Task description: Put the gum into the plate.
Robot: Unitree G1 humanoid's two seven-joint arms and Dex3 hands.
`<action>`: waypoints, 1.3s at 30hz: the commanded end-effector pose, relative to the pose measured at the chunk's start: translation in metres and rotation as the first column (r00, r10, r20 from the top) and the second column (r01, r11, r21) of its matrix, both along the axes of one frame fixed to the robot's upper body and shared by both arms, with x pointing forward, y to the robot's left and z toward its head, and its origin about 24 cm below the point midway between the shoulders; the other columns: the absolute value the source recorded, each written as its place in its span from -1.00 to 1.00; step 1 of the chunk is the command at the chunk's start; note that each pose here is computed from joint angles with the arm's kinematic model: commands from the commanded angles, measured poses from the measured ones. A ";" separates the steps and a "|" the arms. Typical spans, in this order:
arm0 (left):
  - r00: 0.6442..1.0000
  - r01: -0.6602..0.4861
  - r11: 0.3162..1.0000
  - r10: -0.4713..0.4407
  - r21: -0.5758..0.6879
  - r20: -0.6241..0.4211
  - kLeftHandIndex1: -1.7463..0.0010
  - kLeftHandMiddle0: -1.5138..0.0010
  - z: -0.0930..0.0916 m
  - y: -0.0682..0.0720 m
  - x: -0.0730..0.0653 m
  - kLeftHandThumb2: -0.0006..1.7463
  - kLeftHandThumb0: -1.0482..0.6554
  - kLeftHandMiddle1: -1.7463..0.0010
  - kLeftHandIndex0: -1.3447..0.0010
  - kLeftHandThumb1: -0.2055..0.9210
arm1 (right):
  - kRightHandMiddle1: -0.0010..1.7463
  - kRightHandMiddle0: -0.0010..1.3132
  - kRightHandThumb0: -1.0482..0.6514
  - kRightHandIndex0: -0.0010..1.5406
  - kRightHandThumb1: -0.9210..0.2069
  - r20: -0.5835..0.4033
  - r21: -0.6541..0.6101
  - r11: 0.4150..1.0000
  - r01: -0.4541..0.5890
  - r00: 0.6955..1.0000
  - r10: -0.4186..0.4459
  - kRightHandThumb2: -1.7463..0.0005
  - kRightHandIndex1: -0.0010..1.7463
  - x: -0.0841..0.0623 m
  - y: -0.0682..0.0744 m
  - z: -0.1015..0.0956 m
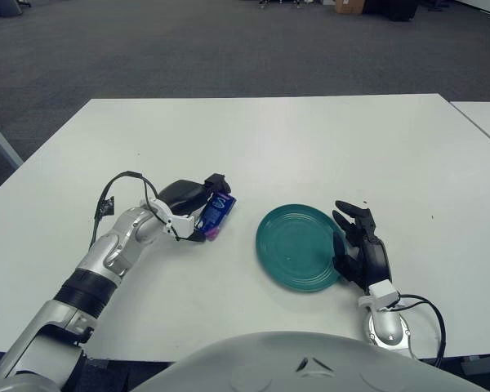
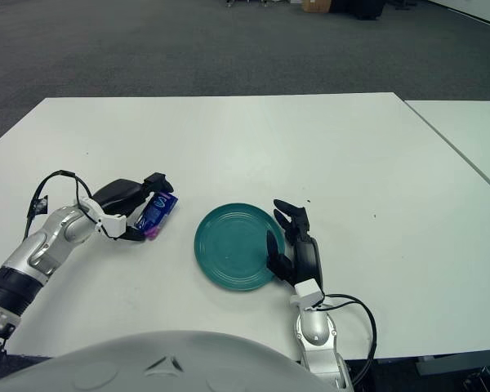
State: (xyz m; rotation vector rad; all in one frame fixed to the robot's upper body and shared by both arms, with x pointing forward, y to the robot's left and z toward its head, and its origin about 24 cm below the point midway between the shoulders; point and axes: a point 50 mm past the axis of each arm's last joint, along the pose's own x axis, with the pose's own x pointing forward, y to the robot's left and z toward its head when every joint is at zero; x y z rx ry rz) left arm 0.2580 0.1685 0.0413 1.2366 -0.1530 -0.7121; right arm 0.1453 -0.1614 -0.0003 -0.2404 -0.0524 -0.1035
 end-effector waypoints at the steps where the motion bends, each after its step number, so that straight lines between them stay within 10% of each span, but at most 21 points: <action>1: 0.999 -0.007 1.000 0.008 -0.017 0.034 -1.00 -0.36 0.001 0.002 0.001 0.48 -0.31 -1.00 0.12 -0.05 | 0.05 -1.00 -0.73 -0.35 -1.00 -0.209 -0.086 0.995 0.043 0.976 -0.061 0.15 -0.97 -0.026 -0.025 -0.033; 39: 0.963 0.114 0.937 -0.022 -0.330 0.270 -1.00 -0.32 0.078 -0.034 -0.018 0.44 -0.30 -1.00 0.15 0.00 | 0.05 -1.00 -0.75 -0.36 -1.00 -0.218 -0.078 0.996 0.035 0.975 -0.051 0.16 -0.98 -0.024 -0.023 -0.037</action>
